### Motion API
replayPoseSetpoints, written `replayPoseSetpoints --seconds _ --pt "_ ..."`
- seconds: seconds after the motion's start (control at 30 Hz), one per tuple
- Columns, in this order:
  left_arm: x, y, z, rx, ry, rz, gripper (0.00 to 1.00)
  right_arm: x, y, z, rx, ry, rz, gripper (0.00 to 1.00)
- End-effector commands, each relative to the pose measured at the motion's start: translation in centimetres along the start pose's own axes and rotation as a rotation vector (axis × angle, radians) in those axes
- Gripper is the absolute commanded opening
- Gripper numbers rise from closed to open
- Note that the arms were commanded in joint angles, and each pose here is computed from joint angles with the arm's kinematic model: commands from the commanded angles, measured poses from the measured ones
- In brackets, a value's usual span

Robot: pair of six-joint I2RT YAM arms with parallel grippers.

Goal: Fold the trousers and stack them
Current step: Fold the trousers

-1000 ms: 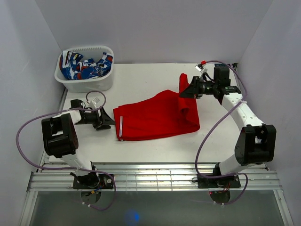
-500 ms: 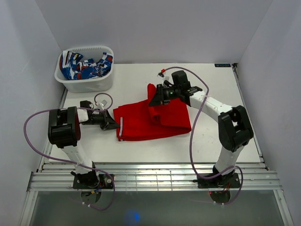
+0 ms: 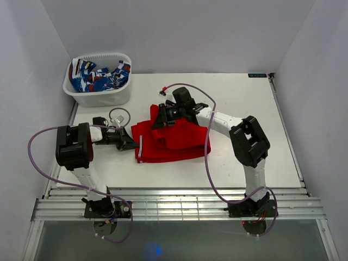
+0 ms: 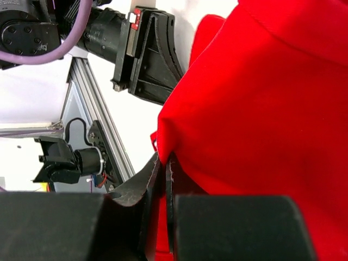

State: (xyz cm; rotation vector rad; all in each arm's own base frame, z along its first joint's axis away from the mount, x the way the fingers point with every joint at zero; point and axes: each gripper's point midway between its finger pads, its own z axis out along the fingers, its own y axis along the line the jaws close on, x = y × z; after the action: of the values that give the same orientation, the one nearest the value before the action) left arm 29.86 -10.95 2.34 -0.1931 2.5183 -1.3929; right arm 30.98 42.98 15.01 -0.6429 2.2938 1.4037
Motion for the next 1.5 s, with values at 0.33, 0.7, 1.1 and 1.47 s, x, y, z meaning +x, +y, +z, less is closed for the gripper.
replayPoseSetpoints --seconds 0.33,0.7,1.1,1.47 --pt "1.0 0.6 0.7 -0.018 0.017 0.022 0.00 -1.2 3.9 5.1 -0.088 -0.020 -0.046 0.08" --pt "1.0 1.0 0.8 -0.029 0.016 0.018 0.00 0.2 6.0 6.3 -0.108 0.013 0.034 0.08" --pt "1.4 1.2 0.9 -0.037 0.016 0.013 0.00 2.1 5.9 7.4 -0.107 0.063 0.182 0.08" --pt "1.5 1.4 1.0 -0.041 0.016 0.007 0.00 3.2 5.6 8.4 -0.103 0.091 0.279 0.08"
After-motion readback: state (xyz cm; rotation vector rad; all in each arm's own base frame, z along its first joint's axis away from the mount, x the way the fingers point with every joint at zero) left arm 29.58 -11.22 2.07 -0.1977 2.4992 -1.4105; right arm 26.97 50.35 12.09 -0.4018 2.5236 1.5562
